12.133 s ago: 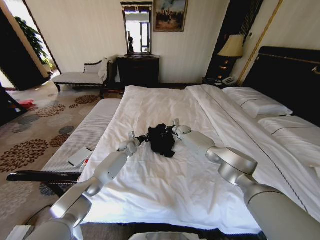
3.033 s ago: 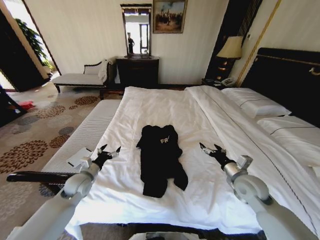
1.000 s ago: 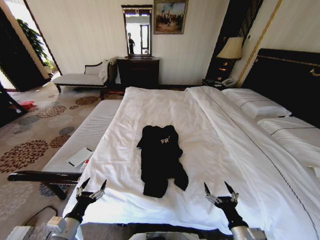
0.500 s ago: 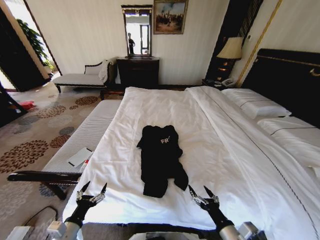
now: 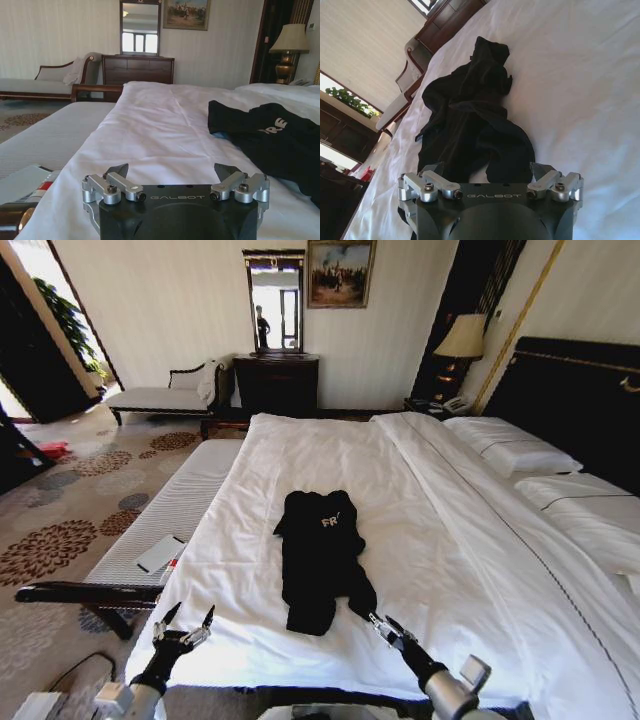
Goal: Fold the clothes on the bed.
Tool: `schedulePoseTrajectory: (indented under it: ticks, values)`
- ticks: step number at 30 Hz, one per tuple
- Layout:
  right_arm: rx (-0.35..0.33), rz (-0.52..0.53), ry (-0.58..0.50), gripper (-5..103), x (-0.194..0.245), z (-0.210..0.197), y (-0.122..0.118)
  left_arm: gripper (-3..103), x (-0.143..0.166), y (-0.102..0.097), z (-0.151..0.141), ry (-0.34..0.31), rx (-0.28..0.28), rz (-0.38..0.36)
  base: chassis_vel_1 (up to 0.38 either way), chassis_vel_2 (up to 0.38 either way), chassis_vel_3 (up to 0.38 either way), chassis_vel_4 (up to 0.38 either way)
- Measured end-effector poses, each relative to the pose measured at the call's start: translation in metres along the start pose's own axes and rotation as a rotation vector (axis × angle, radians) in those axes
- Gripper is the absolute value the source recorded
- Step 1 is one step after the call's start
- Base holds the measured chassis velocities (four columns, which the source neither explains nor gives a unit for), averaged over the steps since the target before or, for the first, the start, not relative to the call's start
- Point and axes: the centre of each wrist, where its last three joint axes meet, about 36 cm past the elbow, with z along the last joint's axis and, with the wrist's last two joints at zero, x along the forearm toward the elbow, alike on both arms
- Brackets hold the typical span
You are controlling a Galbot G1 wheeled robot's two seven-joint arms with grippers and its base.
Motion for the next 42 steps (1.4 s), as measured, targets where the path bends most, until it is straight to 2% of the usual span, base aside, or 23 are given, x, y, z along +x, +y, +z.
schedulePoseTrajectory:
  ticks: [2,7,14,16,21,24,30,31,32,34,35,36,37,42]
  values:
    - [-0.016,0.013,0.004,96,-0.005,0.004,-0.003,95,-0.002,-0.003,0.0,0.004,0.002,0.009,0.0,0.0,0.0,0.0]
    - [-0.037,0.046,0.007,89,-0.01,0.011,-0.009,98,-0.006,-0.009,0.002,0.012,0.007,0.026,0.0,0.0,0.0,0.0]
    - [-0.049,0.073,0.009,88,-0.017,0.017,-0.017,101,-0.009,-0.014,0.002,0.018,0.01,0.041,0.0,0.0,0.0,0.0]
    - [-0.058,0.079,0.012,85,-0.019,0.02,-0.019,99,-0.009,-0.015,0.002,0.018,0.009,0.045,0.0,0.0,0.0,0.0]
    - [-0.08,0.072,0.009,79,-0.023,0.025,-0.016,98,-0.009,-0.015,0.001,0.022,0.007,0.048,0.0,0.0,0.0,0.0]
    - [-0.083,0.072,0.009,69,-0.025,0.027,-0.016,99,-0.009,-0.017,0.001,0.024,0.008,0.051,0.0,0.0,0.0,0.0]
    - [-0.084,0.077,0.007,58,-0.03,0.027,-0.019,99,-0.01,-0.02,0.003,0.027,0.009,0.055,0.0,0.0,0.0,0.0]
    - [-0.083,0.078,0.005,48,-0.031,0.027,-0.02,99,-0.01,-0.021,0.005,0.031,0.01,0.055,0.0,0.0,0.0,0.0]
    - [-0.083,0.08,0.003,42,-0.033,0.027,-0.022,99,-0.01,-0.022,0.006,0.033,0.012,0.056,0.0,0.0,0.0,0.0]
    - [-0.083,0.081,0.003,42,-0.033,0.027,-0.022,99,-0.01,-0.023,0.007,0.035,0.014,0.057,0.0,0.0,0.0,0.0]
    - [-0.082,0.082,0.003,37,-0.034,0.027,-0.023,99,-0.01,-0.024,0.006,0.035,0.016,0.059,0.0,0.0,0.0,0.0]
    - [-0.082,0.083,0.002,37,-0.034,0.027,-0.023,99,-0.011,-0.025,0.006,0.035,0.017,0.06,0.0,0.0,0.0,0.0]
    - [-0.082,0.084,0.002,26,-0.035,0.027,-0.024,99,-0.011,-0.026,0.005,0.034,0.018,0.062,0.0,0.0,0.0,0.0]
    - [-0.081,0.086,0.0,15,-0.035,0.027,-0.024,99,-0.014,-0.028,0.005,0.037,0.02,0.067,0.0,0.0,0.0,0.0]
